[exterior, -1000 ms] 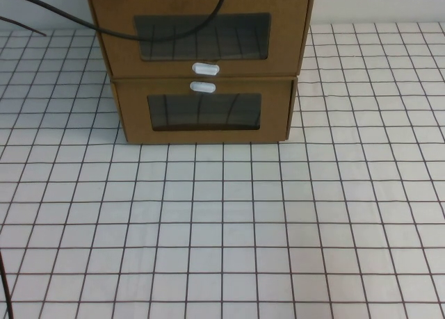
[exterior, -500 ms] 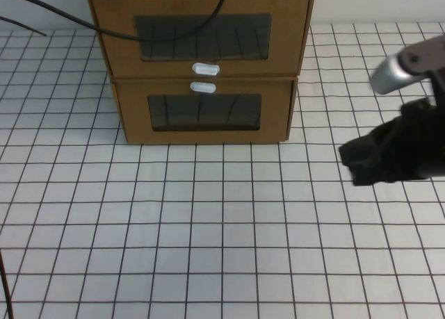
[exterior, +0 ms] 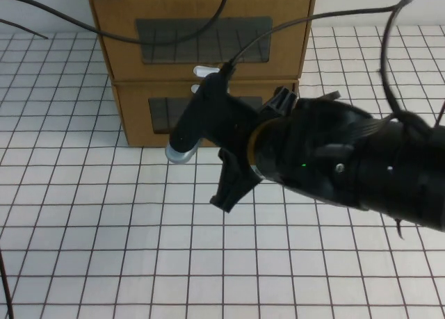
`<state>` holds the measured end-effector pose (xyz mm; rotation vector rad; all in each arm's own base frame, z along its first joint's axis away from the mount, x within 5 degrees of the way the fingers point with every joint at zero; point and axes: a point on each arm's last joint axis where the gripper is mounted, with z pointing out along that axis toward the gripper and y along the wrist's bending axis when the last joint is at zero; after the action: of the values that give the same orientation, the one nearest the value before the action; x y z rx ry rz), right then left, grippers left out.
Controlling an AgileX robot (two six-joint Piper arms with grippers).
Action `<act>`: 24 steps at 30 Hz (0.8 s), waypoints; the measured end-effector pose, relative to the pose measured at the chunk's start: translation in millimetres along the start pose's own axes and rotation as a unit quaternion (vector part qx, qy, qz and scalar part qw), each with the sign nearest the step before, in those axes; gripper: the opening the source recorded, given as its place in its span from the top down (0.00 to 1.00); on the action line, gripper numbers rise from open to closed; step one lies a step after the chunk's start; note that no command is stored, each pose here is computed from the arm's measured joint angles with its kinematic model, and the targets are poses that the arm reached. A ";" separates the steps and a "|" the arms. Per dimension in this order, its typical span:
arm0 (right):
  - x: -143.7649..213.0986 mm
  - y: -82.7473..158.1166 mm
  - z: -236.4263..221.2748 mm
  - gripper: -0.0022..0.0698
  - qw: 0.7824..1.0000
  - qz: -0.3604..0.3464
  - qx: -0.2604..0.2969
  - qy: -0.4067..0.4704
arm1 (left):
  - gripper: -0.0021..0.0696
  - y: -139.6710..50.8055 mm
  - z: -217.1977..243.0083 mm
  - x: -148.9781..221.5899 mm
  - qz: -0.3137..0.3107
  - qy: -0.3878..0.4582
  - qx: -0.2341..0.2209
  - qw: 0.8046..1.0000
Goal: Open the shoe box
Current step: 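Pull the top drawer of the cardboard box fully open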
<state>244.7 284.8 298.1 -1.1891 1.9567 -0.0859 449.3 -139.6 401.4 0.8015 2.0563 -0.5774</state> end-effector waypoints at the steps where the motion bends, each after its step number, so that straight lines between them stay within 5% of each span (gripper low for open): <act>1: -2.4 1.5 4.9 0.99 1.000 -0.016 0.015 -0.007 | 0.97 0.0 0.0 0.0 0.000 0.000 0.000 1.000; 6: -7.5 3.8 23.5 0.89 0.994 -0.087 0.059 -0.037 | 0.97 0.0 0.0 0.0 0.000 0.000 0.000 1.000; 15: -17.4 5.1 43.4 0.52 0.972 -0.177 0.123 -0.092 | 0.97 0.0 0.0 0.0 0.000 0.000 0.000 1.000; 24: -16.4 12.1 70.0 0.48 0.960 -0.211 0.159 -0.094 | 0.97 0.0 0.0 0.0 -0.001 0.000 0.000 1.000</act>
<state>286.8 327.6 256.7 -1.3224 1.4348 -0.4733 449.3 -139.6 401.4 0.8000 2.0571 -0.5783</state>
